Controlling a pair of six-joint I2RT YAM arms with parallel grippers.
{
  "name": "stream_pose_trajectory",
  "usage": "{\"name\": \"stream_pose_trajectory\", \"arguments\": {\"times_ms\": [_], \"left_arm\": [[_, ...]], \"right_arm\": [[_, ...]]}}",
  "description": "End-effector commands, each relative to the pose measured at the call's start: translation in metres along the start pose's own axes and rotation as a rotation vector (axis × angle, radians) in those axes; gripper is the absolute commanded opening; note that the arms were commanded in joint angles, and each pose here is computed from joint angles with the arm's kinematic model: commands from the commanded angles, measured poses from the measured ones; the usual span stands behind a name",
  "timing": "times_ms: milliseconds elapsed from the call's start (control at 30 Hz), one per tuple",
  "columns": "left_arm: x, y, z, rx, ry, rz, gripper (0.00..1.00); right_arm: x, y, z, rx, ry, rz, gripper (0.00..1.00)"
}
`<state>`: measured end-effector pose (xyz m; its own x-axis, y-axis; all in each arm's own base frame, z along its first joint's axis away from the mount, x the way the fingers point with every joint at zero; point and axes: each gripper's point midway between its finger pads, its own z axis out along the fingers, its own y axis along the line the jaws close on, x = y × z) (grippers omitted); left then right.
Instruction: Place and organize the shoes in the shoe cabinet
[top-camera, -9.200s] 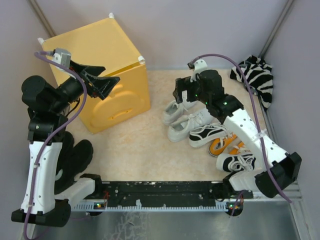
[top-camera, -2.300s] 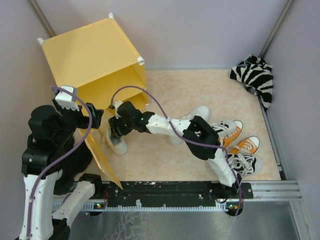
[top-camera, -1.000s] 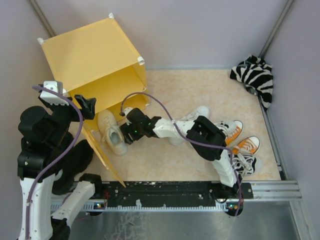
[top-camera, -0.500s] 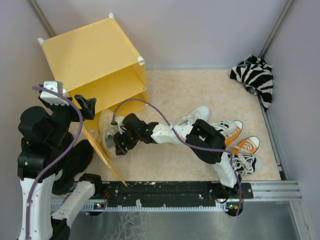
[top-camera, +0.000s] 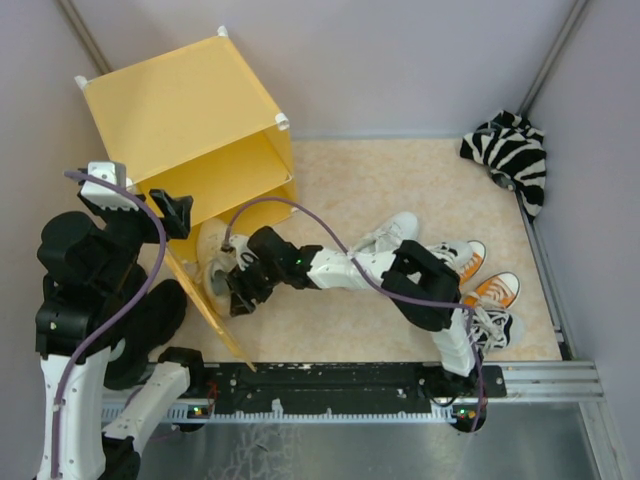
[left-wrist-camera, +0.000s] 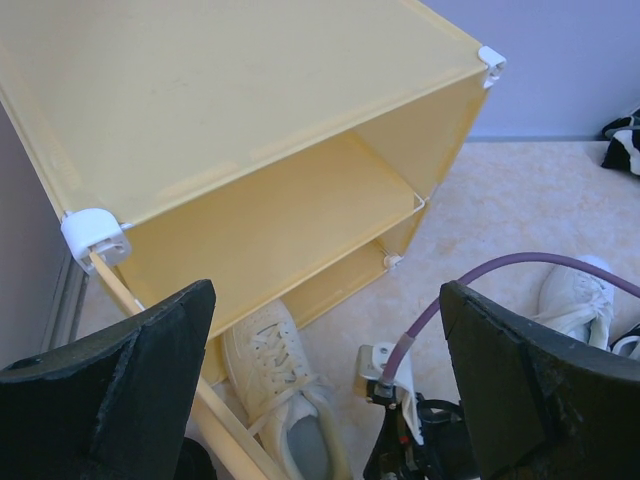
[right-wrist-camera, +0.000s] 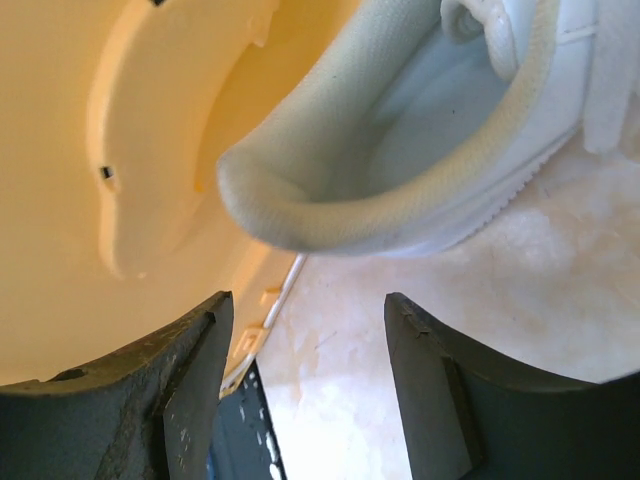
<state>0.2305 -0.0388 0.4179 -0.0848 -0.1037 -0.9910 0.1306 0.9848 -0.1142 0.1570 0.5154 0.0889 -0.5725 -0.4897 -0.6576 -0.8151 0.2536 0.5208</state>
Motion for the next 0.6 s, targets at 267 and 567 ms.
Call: {"name": "stream_pose_trajectory", "arguments": {"times_ms": [267, 567], "left_arm": [[-0.017, -0.002, -0.003, 0.004, -0.048, -0.002, 0.99], [-0.022, 0.0, -0.007, -0.007, -0.052, 0.0, 0.99]], "right_arm": [[-0.073, -0.048, -0.08, 0.303, -0.283, 0.085, 0.62], [-0.06, -0.13, -0.025, 0.475, -0.214, 0.122, 0.62]]}}
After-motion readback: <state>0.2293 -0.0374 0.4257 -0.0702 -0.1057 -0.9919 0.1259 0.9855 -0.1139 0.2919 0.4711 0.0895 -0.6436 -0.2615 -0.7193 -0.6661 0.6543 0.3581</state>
